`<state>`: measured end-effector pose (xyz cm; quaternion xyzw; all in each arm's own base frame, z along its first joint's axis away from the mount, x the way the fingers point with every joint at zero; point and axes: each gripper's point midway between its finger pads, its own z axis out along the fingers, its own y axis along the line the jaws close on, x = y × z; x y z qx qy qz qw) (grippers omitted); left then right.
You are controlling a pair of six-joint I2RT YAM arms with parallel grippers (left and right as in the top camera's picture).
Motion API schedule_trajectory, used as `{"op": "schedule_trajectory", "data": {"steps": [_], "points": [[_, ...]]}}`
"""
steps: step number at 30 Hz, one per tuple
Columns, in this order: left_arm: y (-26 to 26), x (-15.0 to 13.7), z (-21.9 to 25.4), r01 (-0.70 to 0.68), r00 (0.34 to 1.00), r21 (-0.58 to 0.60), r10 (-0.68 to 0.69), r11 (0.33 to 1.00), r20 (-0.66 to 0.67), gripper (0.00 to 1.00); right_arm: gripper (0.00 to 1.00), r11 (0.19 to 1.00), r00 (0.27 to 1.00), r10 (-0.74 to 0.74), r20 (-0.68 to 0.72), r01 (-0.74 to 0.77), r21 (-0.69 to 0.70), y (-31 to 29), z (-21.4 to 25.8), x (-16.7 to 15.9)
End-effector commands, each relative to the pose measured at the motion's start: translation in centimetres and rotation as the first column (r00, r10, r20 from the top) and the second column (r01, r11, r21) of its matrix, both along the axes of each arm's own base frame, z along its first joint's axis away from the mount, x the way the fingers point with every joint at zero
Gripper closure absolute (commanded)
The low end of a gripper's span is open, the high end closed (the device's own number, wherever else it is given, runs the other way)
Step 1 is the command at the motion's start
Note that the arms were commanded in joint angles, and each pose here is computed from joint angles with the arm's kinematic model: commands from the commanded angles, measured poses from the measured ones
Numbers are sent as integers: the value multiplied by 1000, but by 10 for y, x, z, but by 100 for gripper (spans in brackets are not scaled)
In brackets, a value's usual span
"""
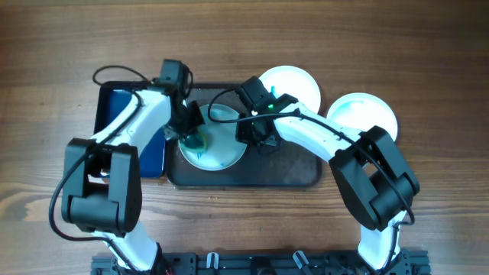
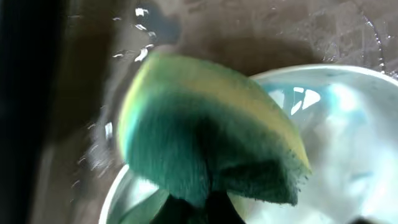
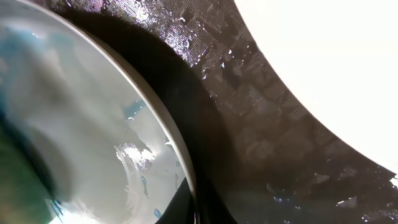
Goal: Clean dirty plates on tray and stack at the side
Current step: 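Bring the sponge onto the front plate with the left gripper, then scrub the front plate with the sponge while the right gripper holds it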
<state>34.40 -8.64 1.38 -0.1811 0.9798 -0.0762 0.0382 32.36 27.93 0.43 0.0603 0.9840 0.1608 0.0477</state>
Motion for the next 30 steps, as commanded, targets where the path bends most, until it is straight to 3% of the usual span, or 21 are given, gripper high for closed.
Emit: {"op": "schedule_trajectory", "data": {"steps": [1,4,6,8,11,13,16,18,20,21,24,26,27,30], "points": [[-18,-26,-20,44,999,-7,-45,999,-28,96,96,999,1000,-22,7,22,-24,-8,-8,8],[-36,-44,-31,87,995,-22,-88,996,-52,96,96,999,1000,-22,7,22,-24,-8,-8,8],[-62,-55,-29,178,981,-120,-186,977,-60,96,96,999,1000,-22,7,22,-24,-8,-8,8],[-92,-62,-20,320,942,-263,-335,910,-13,96,96,999,1000,-22,8,22,-24,-7,-8,8],[-83,-54,-21,315,946,-239,-323,918,5,96,96,999,1000,-21,8,21,-24,-7,-8,8],[-69,-40,-23,268,963,-201,-269,942,26,96,96,1000,1000,-20,8,20,-24,-7,-8,8],[-10,-16,-30,1,1000,-7,-1,1000,29,96,96,1000,1000,-19,8,19,-25,-8,-8,8],[47,-14,-32,-195,981,190,189,962,49,96,96,1000,1000,-19,9,19,-25,-7,-8,8],[52,-19,-32,-198,980,206,196,958,30,96,96,1000,1000,-19,11,19,-23,-7,-8,9],[43,-28,-33,-158,986,169,164,973,-20,96,96,1000,1000,-19,14,20,-21,-7,-8,10],[-13,-45,-30,77,993,-95,-85,993,-86,96,96,1000,1000,-18,16,18,-20,-6,-8,10],[-66,-56,-13,286,950,-352,-310,891,-14,96,96,1000,1000,-13,19,13,-20,-6,-8,10],[-80,-57,-7,339,933,-408,-357,848,31,96,96,1000,1000,-11,21,11,-19,-6,-7,10],[-90,-39,-2,377,925,-411,-358,830,126,96,96,1000,1000,2,31,-2,-17,-5,-7,12]]}}
